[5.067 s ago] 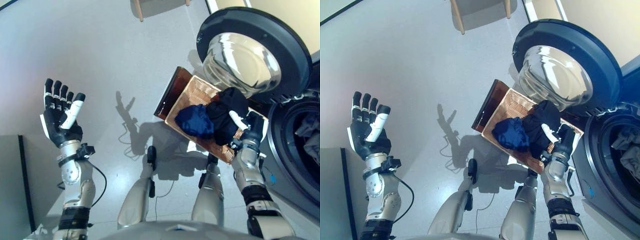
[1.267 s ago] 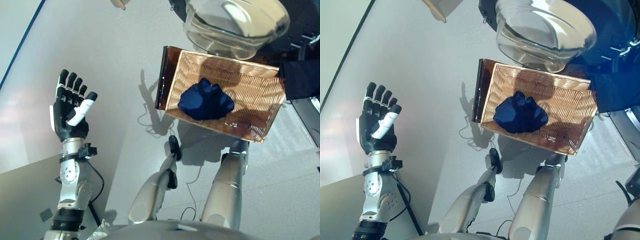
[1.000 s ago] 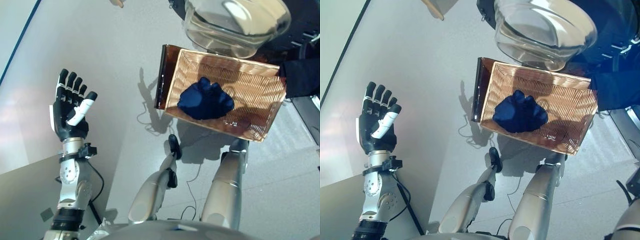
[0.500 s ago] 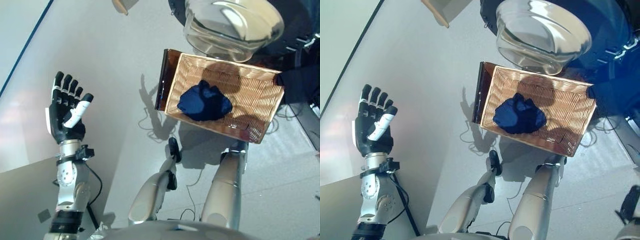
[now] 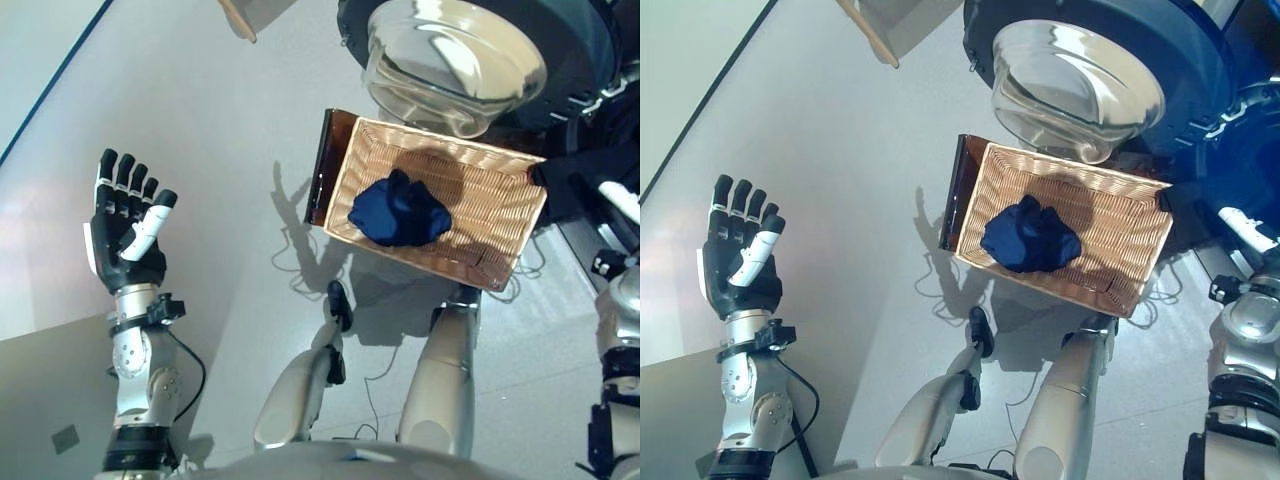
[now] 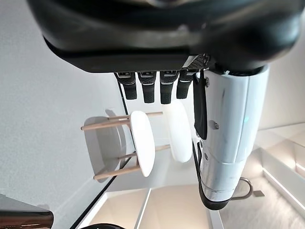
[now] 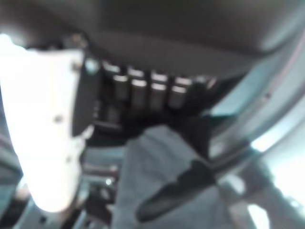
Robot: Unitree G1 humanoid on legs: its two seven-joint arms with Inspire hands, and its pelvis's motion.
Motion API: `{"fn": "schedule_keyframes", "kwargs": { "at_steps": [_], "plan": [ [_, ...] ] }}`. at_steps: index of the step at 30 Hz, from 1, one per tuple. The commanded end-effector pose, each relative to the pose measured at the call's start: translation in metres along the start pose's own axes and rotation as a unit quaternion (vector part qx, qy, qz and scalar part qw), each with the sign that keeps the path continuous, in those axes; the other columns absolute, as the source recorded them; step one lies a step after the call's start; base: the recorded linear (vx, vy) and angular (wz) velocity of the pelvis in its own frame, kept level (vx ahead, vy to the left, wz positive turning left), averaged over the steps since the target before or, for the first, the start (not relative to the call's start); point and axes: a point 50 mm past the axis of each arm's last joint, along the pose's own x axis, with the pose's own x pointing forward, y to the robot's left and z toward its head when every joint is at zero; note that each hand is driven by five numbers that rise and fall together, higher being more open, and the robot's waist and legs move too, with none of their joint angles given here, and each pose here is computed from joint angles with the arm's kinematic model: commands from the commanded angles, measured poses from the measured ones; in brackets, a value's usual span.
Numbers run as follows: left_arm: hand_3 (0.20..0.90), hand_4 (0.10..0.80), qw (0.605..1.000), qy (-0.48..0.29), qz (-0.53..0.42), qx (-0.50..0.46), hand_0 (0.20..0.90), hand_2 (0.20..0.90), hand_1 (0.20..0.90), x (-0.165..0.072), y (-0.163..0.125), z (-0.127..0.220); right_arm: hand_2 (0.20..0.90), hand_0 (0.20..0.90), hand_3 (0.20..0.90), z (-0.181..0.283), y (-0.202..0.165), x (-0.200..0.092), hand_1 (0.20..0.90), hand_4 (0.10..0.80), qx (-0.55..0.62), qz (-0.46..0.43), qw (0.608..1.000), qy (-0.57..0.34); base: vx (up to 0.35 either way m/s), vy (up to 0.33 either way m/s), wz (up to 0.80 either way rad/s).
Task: Pick up the clothes and place them into the washing machine
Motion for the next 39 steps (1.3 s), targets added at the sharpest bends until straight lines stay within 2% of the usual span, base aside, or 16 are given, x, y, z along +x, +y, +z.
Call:
{"fn": "schedule_keyframes", "kwargs": {
  "at_steps": [1,8,12,28,39],
  "plan": [
    [0.9,0.8,0.994,-0.106,0.023,0.021,0.9,0.9,0.9,0.008,0.016,0.04,0.9,0.9,0.9,0.015,0.005,0.002,0.9,0.8,-0.018,0.018,0.998,-0.053,-0.018,-0.006,0.05],
    [0.9,0.8,0.993,-0.117,0.023,0.024,0.9,0.9,0.9,0.009,0.016,0.046,0.9,0.9,0.9,-0.006,-0.001,0.008,0.9,0.8,-0.098,-0.007,0.995,0.004,-0.018,-0.006,0.04],
    [0.9,0.8,0.993,-0.117,0.028,0.022,0.9,0.9,0.9,0.01,0.018,0.047,0.9,0.9,0.9,-0.008,-0.003,0.015,0.9,0.8,-0.203,-0.007,0.979,0.019,0.0,0.0,0.0],
    [0.9,0.8,0.989,-0.144,0.017,0.018,0.9,0.9,0.9,0.012,0.012,0.059,0.9,0.9,0.9,0.031,-0.014,0.041,0.9,0.8,-0.249,-0.061,0.967,-0.016,-0.005,-0.006,0.06],
    [0.9,0.8,0.987,-0.163,0.008,0.013,0.9,0.9,0.9,0.015,0.006,0.067,0.9,0.9,0.9,0.059,-0.021,0.056,0.9,0.8,-0.327,-0.084,0.94,-0.043,-0.021,-0.003,0.05]
  ]
}}
